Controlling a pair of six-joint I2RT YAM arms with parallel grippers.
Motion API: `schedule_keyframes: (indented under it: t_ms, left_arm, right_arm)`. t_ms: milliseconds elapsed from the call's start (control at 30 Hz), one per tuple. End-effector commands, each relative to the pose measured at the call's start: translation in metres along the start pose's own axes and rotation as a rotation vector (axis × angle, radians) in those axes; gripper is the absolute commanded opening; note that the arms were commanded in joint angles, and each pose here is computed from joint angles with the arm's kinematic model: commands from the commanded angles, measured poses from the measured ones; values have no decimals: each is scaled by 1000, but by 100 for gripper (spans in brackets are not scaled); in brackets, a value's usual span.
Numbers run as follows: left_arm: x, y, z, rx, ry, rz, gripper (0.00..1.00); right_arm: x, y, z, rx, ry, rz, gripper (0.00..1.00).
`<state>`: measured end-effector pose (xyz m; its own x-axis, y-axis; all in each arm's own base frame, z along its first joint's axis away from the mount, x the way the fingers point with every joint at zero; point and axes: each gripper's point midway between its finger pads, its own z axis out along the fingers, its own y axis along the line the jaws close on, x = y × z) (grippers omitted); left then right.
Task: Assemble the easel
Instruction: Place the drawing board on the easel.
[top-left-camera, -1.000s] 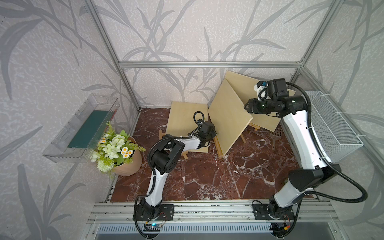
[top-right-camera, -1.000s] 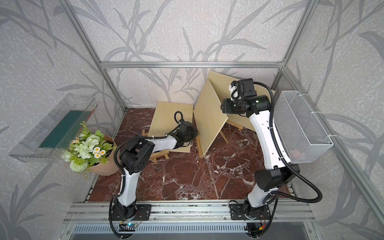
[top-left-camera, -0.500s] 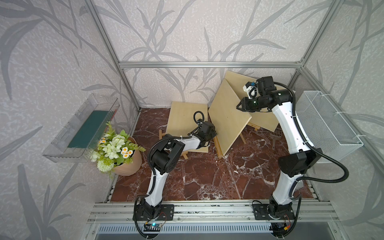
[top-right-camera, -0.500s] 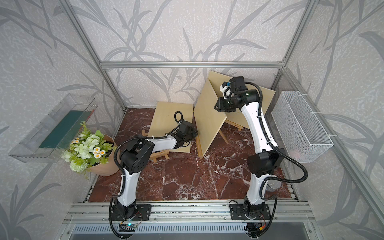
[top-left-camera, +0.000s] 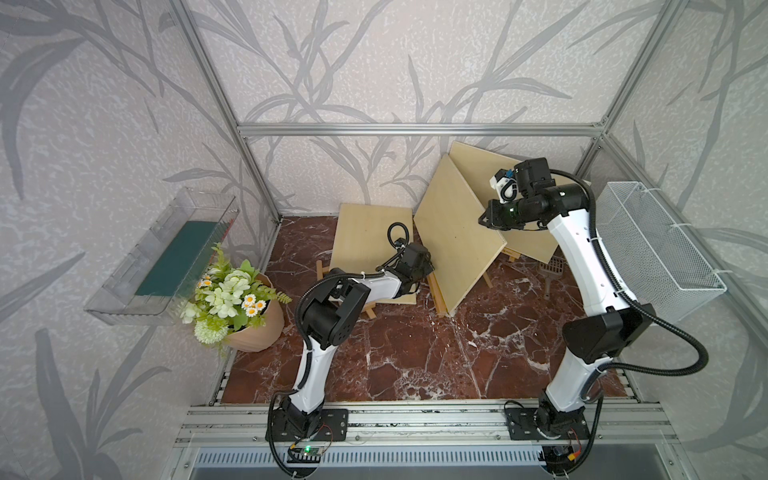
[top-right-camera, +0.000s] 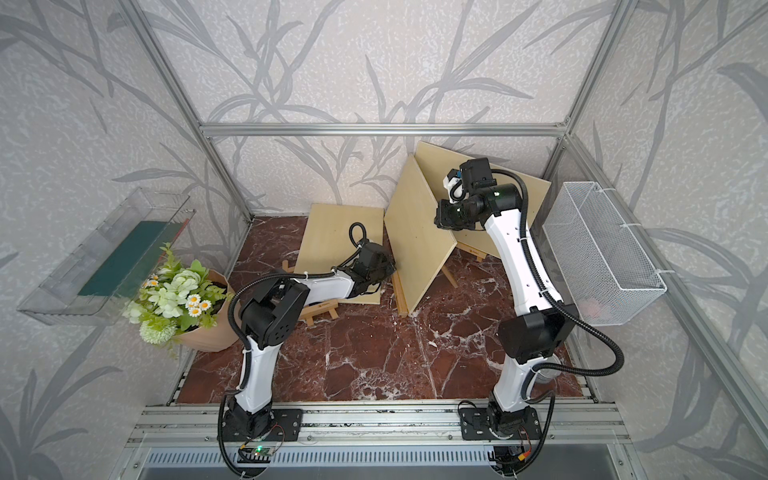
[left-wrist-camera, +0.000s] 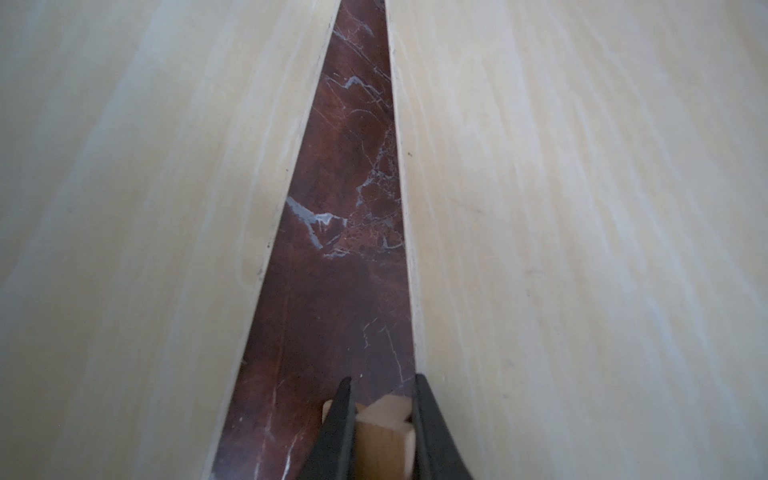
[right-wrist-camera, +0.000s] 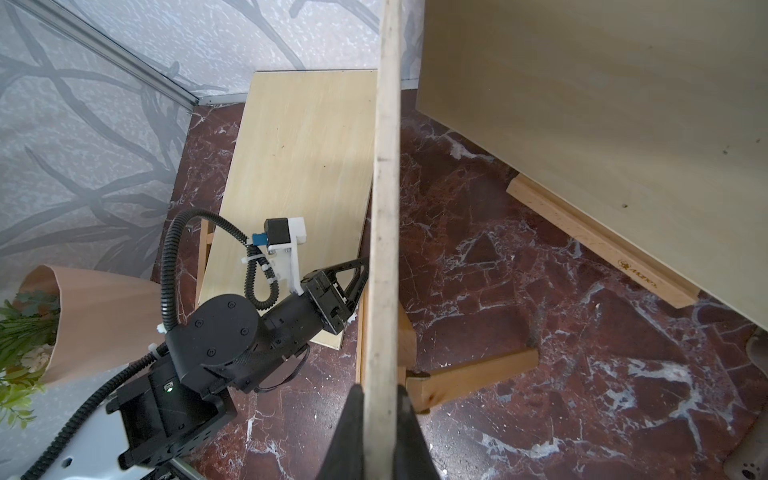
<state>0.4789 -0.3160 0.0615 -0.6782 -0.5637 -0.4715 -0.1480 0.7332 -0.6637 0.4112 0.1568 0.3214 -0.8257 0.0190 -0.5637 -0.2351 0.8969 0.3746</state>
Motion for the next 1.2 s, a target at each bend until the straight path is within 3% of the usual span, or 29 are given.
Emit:
schedule_keyframes:
  t_ms: [0,433,800,867,967,1100,1167]
  left_arm:
    - [23,46,11,-148,49,54,0]
    - [23,49,8,-157,35,38,0]
    - [27,41,5,-136,46,58,2]
    - [25,38,3,-134,39,65,25]
    - [21,33,-1,-133,25,80,53]
    - [10,26,-11,-142,0,113,67]
    - [1,20,-19,-136,-25,126,74]
  right_arm:
    - [20,37,-50,-97,-53,-167,0]
    - [103,27,-83,-64,4,-140,0]
    - [107,16,-56,-40,2,-128,1]
    - [104,13,-54,-22,-2,-128,4]
    - [102,8,-56,12,-11,-133,9]
    - [99,7,-61,27,-27,-144,16]
    - [96,7,-63,34,-35,-146,26]
